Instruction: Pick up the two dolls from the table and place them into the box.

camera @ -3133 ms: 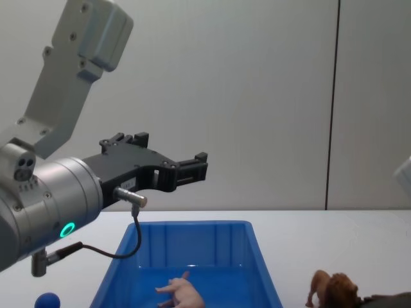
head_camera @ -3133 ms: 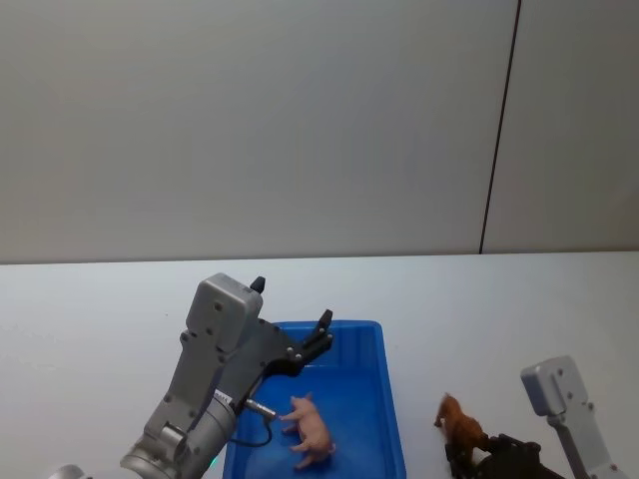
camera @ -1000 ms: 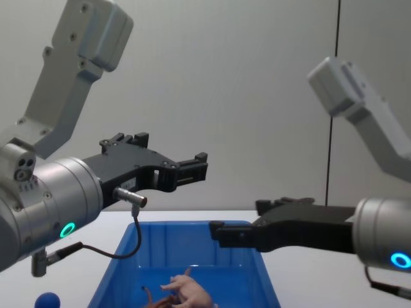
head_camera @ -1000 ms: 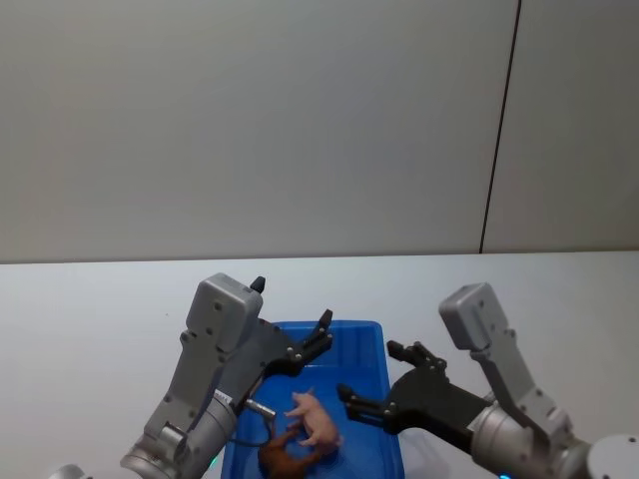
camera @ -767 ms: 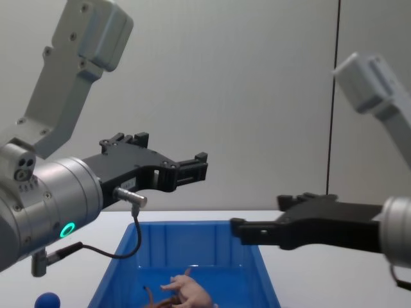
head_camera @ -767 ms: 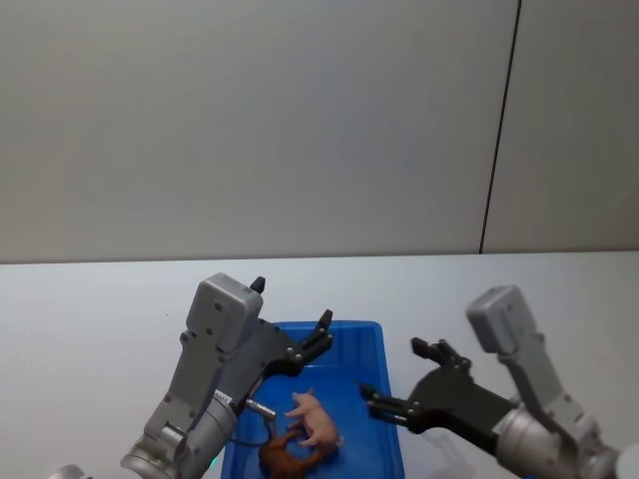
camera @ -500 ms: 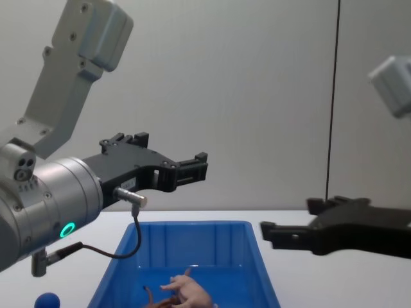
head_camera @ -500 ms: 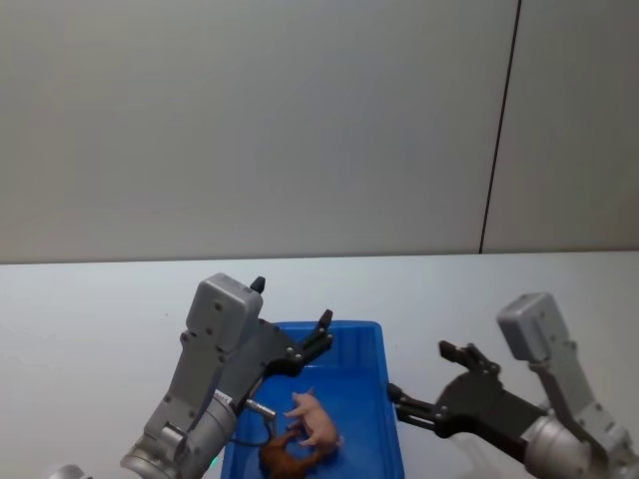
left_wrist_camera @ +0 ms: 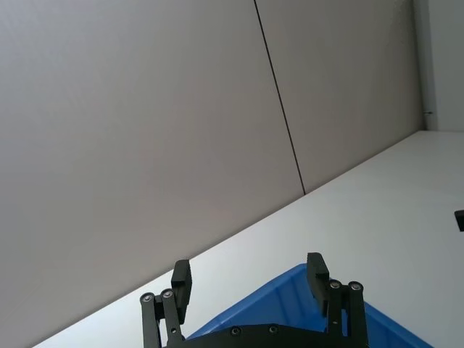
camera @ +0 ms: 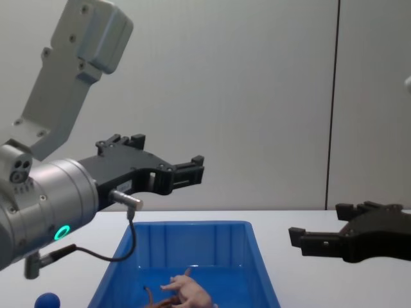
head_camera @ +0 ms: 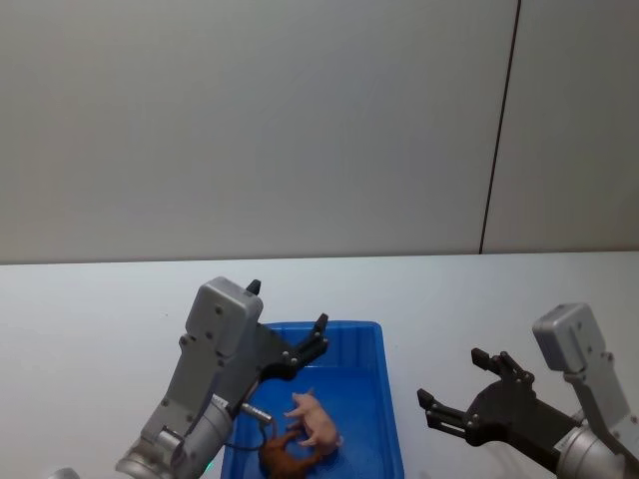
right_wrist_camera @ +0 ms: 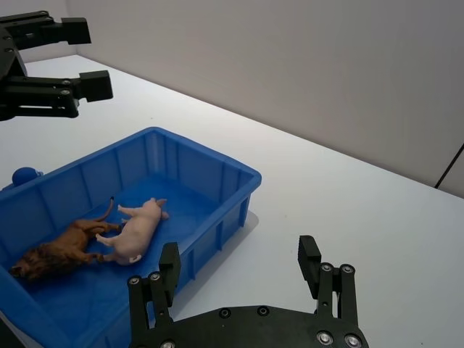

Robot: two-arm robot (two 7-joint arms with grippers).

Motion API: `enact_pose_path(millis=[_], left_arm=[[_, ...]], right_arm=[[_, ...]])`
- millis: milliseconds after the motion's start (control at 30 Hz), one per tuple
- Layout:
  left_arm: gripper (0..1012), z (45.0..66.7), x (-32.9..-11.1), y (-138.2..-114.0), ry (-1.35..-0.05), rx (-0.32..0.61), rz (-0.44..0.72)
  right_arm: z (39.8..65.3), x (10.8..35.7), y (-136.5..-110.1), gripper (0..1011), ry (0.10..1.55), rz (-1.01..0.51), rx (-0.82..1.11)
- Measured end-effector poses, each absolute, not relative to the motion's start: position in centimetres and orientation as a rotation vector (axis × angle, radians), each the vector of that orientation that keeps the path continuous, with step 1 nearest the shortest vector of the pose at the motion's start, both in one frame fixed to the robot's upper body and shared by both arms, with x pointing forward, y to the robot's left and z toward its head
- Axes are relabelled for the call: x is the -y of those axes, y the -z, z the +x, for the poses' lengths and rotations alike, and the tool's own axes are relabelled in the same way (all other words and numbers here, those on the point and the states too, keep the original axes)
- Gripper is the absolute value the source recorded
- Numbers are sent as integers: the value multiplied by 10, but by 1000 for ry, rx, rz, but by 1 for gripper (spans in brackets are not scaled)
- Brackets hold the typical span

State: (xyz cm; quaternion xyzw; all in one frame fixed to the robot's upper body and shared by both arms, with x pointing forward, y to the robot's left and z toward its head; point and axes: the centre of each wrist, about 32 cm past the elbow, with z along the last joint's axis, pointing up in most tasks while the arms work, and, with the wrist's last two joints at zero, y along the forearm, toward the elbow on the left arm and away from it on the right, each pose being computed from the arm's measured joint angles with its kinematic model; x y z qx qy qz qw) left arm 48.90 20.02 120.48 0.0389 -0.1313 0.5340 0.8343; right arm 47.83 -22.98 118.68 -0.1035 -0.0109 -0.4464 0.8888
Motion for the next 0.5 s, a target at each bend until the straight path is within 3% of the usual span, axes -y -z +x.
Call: enact_pose_path(millis=[500], left_arm=[[1003,461,-217,-1201,-1261,269,186]], right_arm=[[475,236,-1186,1001,941,-221,23]])
